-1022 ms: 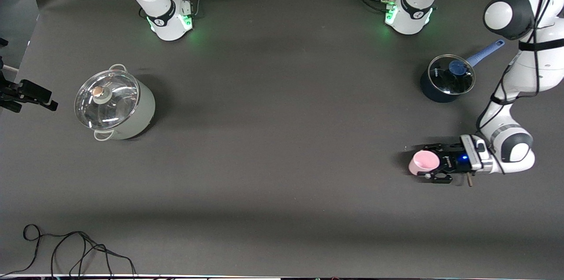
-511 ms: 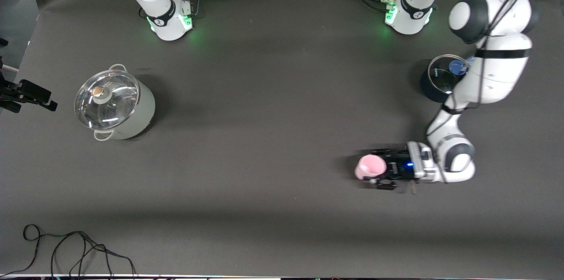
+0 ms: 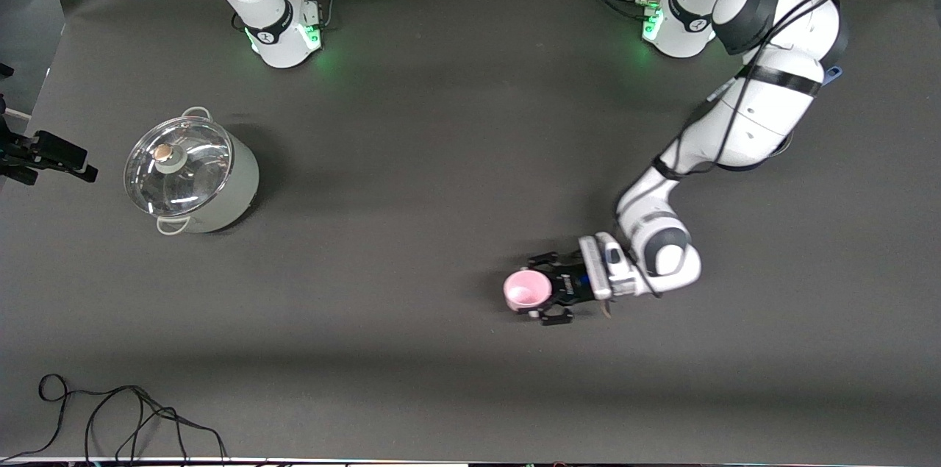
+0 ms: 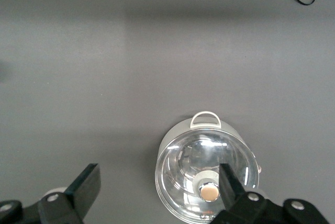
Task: Transfer pink cup from left to right arm
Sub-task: 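Carry the pink cup with the left gripper toward the table middle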
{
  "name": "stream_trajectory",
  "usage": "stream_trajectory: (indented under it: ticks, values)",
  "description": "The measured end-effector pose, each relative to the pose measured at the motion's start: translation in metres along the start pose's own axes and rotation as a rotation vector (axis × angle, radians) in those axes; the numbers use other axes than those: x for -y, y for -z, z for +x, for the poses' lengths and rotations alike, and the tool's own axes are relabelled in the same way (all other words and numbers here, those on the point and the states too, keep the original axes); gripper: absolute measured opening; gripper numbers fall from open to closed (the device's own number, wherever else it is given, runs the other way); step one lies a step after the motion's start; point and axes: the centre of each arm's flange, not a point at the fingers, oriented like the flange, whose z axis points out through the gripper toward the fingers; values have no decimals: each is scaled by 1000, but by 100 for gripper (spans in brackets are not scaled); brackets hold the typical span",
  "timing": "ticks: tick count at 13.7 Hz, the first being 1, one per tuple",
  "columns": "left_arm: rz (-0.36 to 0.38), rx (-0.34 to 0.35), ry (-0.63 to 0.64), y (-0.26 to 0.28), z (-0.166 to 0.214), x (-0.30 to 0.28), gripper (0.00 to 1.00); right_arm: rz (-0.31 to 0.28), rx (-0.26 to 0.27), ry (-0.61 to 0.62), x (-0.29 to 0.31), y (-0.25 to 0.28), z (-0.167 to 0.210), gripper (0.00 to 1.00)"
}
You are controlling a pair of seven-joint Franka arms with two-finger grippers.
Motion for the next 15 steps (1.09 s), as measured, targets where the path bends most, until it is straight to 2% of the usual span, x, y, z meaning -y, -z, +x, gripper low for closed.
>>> stream_trajectory:
  ticks: [3, 4, 5, 7, 8, 10, 12, 15]
  values:
    - [76, 37, 43, -46, 46, -13, 69, 0, 1, -14, 0, 0, 0, 100]
    - [96, 51, 57, -60, 64, -18, 69, 0, 0, -54, 0, 0, 0, 100]
    - [112, 66, 71, -73, 81, -23, 69, 0, -1, -121, 0, 1, 0, 100]
    - [138, 97, 100, -103, 116, -36, 69, 17, 22, -327, 5, 5, -3, 100]
    - [153, 120, 118, -119, 132, -43, 69, 42, 43, -436, 9, 10, -6, 100]
    - [189, 158, 161, -153, 165, -61, 69, 81, 44, -571, 21, 27, -8, 100]
    - [221, 186, 203, -183, 196, -86, 69, 101, 36, -661, 53, 41, -7, 100]
    - [231, 184, 236, -214, 228, -119, 69, 117, 38, -752, 140, 52, -8, 100]
